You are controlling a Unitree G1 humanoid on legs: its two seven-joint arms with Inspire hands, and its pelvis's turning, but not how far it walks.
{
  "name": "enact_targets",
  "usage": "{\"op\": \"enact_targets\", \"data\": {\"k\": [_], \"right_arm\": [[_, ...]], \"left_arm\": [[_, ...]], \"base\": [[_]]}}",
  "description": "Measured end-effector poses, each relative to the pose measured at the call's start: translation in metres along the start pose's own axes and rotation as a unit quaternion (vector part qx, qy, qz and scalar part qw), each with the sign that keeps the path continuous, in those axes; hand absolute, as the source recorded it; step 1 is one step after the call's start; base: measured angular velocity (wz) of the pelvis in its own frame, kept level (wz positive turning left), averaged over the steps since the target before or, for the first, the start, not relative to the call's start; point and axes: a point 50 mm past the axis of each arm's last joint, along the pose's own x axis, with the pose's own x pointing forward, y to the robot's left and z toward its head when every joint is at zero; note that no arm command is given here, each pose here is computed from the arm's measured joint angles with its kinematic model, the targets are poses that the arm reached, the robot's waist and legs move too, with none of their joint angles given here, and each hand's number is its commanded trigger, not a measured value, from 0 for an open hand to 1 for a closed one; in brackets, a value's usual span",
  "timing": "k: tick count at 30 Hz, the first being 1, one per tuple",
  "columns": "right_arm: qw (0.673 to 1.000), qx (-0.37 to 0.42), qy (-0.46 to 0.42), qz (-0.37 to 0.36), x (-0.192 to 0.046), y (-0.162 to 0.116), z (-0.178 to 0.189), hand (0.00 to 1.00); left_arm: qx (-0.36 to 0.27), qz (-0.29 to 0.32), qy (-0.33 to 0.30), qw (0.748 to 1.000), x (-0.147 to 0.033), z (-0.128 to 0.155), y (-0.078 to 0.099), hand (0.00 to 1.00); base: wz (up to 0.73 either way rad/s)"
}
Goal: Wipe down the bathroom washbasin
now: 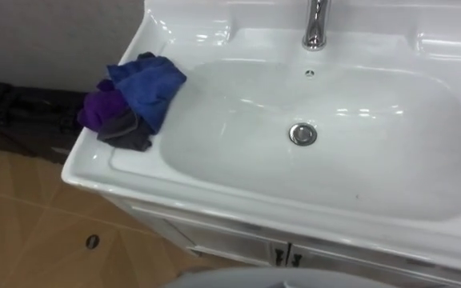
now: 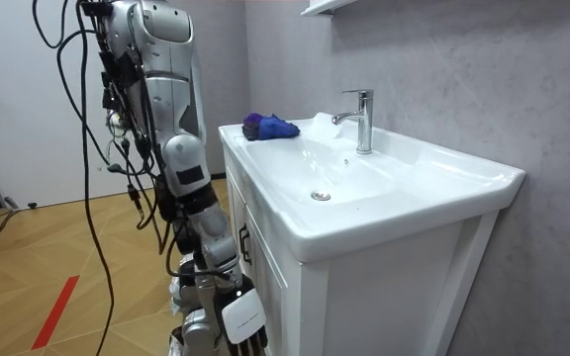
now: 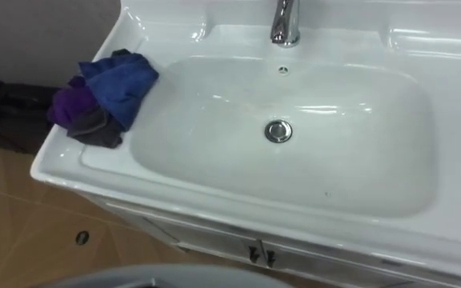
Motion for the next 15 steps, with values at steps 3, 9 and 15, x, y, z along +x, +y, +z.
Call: {"op": "enact_targets", "data": {"k": [3,9,15], "right_arm": [[1.000,0.015,0.014,0.001,0.000,0.003,-0.005,0.00],[0.999,0.029,0.032,0.002,0.000,0.004,-0.009,0.00],[0.997,0.036,0.061,0.021,0.000,0.012,-0.018,0.00]], "left_arm": [[0.071,-0.035,0.024,0.997,-0.018,-0.035,-0.004,0.00],[0.167,-0.069,0.128,0.975,-0.033,-0.094,0.005,0.00],[0.222,-0.153,0.154,0.951,-0.052,-0.117,-0.001,0.00]], "base": [[0.17],[0.00],[0.00]]}}
